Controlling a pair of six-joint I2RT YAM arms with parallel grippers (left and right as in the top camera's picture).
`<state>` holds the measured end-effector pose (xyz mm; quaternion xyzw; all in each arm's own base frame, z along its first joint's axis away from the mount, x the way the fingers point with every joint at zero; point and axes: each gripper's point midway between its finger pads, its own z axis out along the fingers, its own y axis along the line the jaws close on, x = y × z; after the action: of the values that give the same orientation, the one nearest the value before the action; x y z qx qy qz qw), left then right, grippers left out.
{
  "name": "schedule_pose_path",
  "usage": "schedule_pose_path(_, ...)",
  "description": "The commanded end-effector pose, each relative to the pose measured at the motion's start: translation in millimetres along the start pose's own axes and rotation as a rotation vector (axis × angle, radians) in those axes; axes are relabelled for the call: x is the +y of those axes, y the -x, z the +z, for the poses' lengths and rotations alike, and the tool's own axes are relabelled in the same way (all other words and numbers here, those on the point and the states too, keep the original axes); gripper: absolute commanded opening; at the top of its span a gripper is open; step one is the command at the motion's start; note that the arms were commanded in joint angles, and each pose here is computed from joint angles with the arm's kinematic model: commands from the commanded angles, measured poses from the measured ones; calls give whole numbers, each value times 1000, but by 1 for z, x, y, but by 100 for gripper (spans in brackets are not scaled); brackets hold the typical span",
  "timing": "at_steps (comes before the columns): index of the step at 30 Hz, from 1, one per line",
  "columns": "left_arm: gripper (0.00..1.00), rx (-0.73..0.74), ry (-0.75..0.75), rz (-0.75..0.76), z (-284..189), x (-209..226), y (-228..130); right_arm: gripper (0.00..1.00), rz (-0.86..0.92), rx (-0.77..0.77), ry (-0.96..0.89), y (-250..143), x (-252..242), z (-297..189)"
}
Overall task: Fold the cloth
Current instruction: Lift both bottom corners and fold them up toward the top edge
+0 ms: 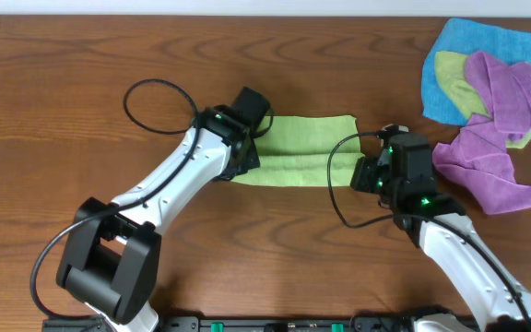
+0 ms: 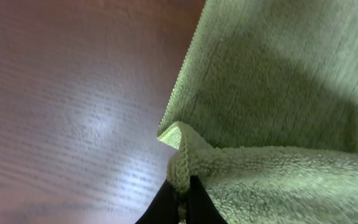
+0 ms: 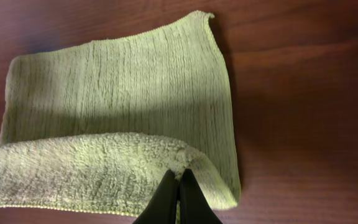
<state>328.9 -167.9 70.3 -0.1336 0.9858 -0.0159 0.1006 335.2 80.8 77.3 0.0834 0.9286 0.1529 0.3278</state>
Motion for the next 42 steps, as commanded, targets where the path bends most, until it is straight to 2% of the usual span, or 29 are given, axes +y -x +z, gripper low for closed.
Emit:
schedule_pose_path(1,6,-24,29,-1,9,2,8,2,2,-10,-2,3,1,7)
schedule_pose_path(16,6,-176,-19,-2,15,-11,49,2,-3,-101,-32,22,-6,34)
schedule_pose_path(23,6,-159,4,-22,30,8,63,2,-2,-129,-60,27,-11,39)
schedule_pose_path(31,7,-127,-37,-17,55,-5,62,1,0,-138,-55,27,-12,51)
schedule_pose_path(38,7,-212,-80,12,56,-17,82,2,1,-139,-59,25,-14,59)
schedule_pose_path(42,11,-234,-78,35,54,-18,87,1,1,-136,-60,24,-16,63)
